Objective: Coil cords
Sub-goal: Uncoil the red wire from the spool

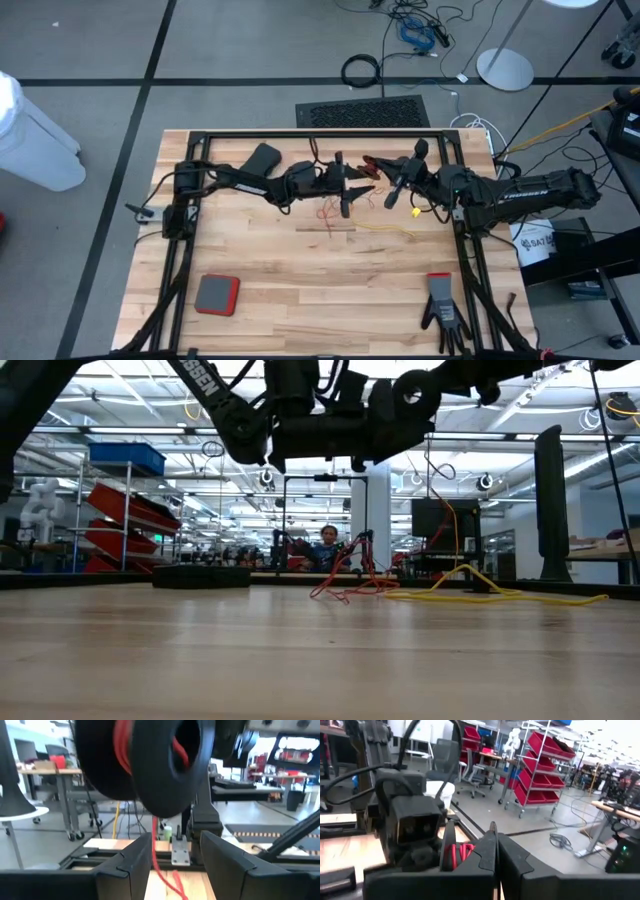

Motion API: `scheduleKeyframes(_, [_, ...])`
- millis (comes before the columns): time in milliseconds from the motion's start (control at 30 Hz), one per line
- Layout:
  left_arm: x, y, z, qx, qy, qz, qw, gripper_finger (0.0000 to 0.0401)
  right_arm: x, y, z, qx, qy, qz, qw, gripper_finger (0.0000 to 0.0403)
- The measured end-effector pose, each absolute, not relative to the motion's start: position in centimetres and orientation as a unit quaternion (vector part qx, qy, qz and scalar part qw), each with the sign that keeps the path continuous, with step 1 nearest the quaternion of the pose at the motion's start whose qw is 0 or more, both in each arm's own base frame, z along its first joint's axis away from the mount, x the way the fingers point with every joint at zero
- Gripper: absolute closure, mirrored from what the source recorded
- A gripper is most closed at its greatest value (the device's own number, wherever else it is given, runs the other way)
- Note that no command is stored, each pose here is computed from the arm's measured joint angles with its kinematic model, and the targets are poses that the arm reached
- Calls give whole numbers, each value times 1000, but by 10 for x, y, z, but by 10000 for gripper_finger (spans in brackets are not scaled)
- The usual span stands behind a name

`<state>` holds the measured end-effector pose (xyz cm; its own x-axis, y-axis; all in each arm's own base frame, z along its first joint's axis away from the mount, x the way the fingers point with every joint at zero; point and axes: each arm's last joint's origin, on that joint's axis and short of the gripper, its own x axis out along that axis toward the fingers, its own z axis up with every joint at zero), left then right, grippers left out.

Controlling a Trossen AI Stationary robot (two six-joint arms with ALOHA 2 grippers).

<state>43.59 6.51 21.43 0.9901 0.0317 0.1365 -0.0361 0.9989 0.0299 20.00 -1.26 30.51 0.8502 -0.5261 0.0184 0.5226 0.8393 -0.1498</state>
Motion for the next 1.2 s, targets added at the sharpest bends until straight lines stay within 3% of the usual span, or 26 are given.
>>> scheduleKeyframes(367, [439,67,214,12,-49,40,998,239,211,-12,301,-82,6,-261,962,403])
scheduleKeyframes(767, [439,65,213,23,-44,24,998,390,211,-12,301,-82,6,-262,962,403])
scheduleKeyframes(1200, [441,50,214,26,-51,-1,998,399,209,-15,293,-116,61,-320,938,403])
